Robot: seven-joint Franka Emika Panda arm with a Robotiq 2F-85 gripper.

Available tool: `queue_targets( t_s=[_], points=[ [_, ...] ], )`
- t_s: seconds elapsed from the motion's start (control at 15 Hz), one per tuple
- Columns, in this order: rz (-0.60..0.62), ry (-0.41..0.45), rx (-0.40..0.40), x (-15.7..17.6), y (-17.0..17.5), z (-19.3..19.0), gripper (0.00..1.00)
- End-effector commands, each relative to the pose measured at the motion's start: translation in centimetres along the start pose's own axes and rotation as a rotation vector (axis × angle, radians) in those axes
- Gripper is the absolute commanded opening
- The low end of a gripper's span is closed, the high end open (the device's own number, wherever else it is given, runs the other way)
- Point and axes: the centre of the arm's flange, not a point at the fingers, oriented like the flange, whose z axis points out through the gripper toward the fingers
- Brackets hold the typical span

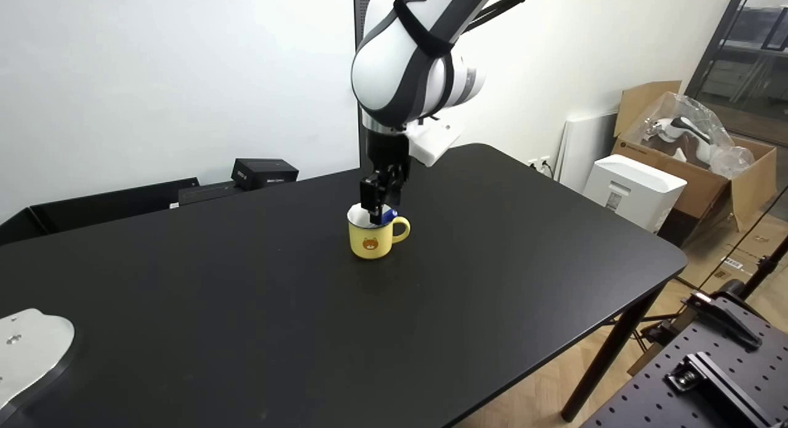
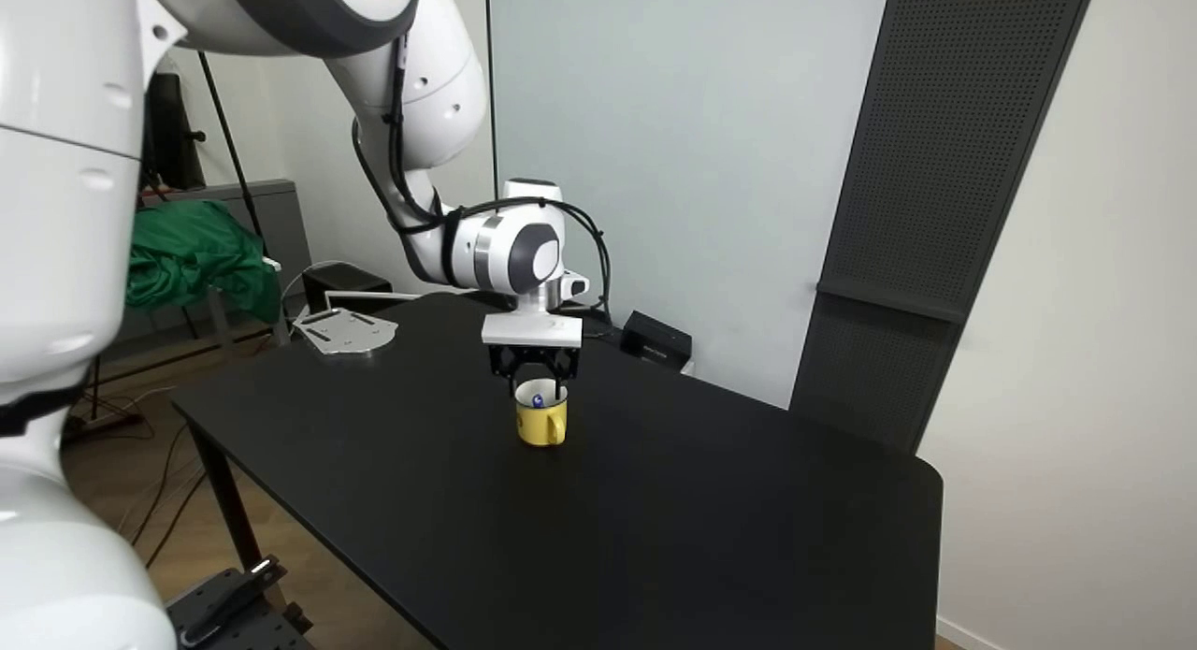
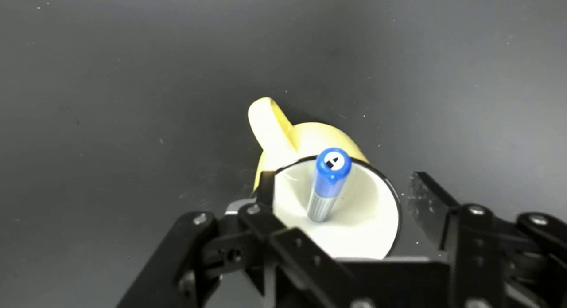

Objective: Take the marker from the cup and put it on the table

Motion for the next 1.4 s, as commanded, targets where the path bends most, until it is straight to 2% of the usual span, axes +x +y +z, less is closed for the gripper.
queue_targets(
  t_s=[0.0,0.4,0.47,0.6,0.87,1.13,1.33],
  points=[
    [0.001,0.000,0.011,1.1,1.0,0.0,0.47],
    [-0.002,-0.009,0.028,1.0,1.2,-0.5,0.05],
    [0.001,-0.022,0.042,0.8,1.3,-0.7,0.01],
    [0.007,-0.048,0.067,0.5,1.4,-1.0,0.05],
    [0.026,-0.077,0.095,-0.2,2.0,-1.8,0.05],
    [0.030,-0.061,0.087,-0.4,2.6,-4.3,0.05],
    [0.018,-0.018,0.063,-0.6,2.7,-7.3,0.05]
  ],
)
